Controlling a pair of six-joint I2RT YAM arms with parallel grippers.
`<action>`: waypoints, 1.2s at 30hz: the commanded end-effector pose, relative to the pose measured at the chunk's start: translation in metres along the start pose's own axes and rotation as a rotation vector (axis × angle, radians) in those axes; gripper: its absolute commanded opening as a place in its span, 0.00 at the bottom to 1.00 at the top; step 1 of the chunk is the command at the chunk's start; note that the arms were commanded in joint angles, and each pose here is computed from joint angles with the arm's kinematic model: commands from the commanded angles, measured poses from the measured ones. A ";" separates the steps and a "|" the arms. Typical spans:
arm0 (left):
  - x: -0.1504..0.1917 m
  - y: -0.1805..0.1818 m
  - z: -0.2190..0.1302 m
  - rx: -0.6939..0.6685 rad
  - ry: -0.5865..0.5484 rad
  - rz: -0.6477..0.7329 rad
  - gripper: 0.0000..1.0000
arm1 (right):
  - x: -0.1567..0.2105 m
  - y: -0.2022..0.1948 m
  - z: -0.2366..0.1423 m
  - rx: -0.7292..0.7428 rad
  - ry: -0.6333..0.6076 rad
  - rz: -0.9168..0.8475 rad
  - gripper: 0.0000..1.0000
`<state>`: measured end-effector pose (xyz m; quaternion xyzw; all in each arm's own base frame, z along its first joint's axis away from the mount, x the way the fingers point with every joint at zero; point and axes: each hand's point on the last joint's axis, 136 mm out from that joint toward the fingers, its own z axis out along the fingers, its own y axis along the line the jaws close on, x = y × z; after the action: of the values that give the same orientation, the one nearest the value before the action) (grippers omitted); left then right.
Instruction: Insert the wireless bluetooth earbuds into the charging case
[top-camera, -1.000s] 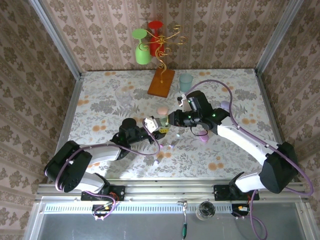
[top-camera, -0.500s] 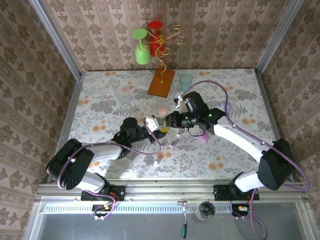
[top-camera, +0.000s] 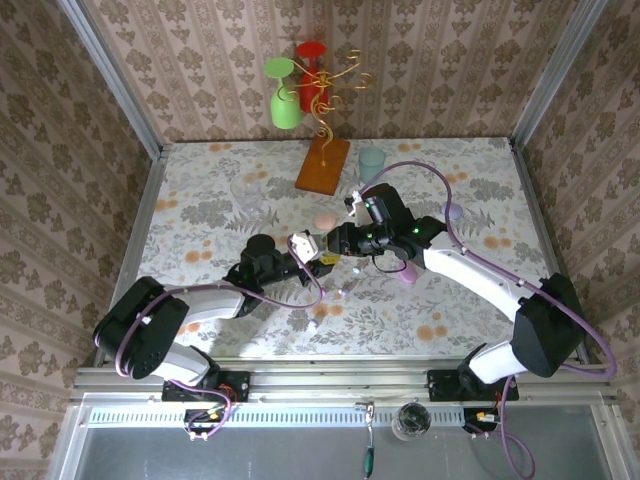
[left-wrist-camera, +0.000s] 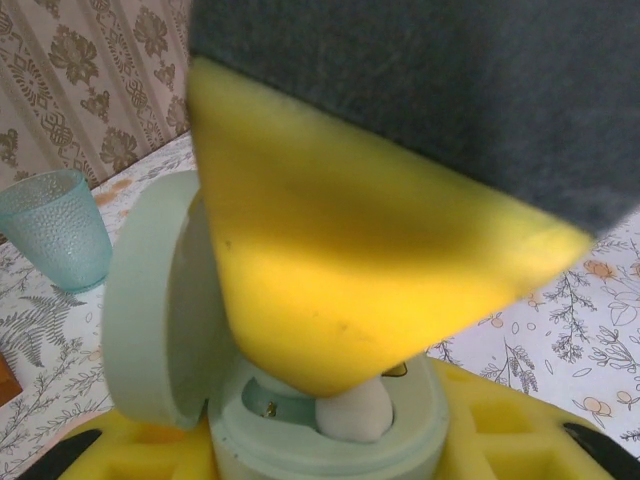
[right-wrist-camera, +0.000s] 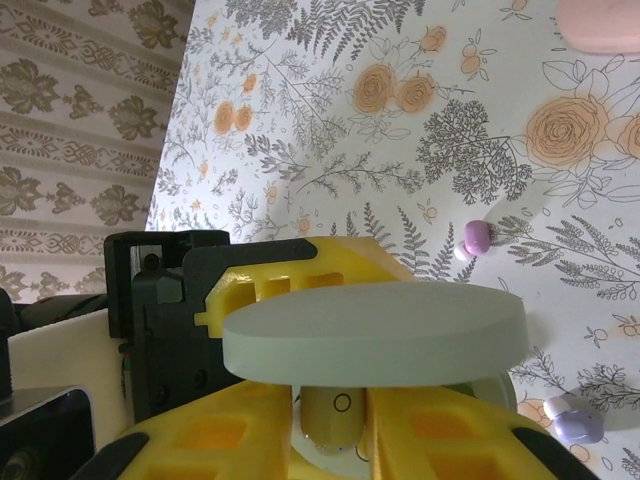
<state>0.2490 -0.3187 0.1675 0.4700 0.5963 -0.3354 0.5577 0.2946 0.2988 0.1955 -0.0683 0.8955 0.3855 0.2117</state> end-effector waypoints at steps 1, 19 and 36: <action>-0.024 0.002 0.004 0.003 -0.071 0.018 0.32 | -0.002 0.011 -0.003 -0.017 -0.006 -0.015 0.31; -0.026 0.003 0.000 -0.006 -0.077 0.021 0.32 | -0.013 -0.002 -0.012 0.044 -0.101 -0.013 0.21; -0.029 0.015 0.000 -0.045 -0.082 -0.030 0.32 | -0.001 -0.006 0.003 0.028 -0.054 -0.009 0.22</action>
<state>0.2534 -0.3182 0.1730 0.4531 0.6028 -0.3419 0.5607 0.3034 0.2961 0.2007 -0.0541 0.8893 0.3795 0.2496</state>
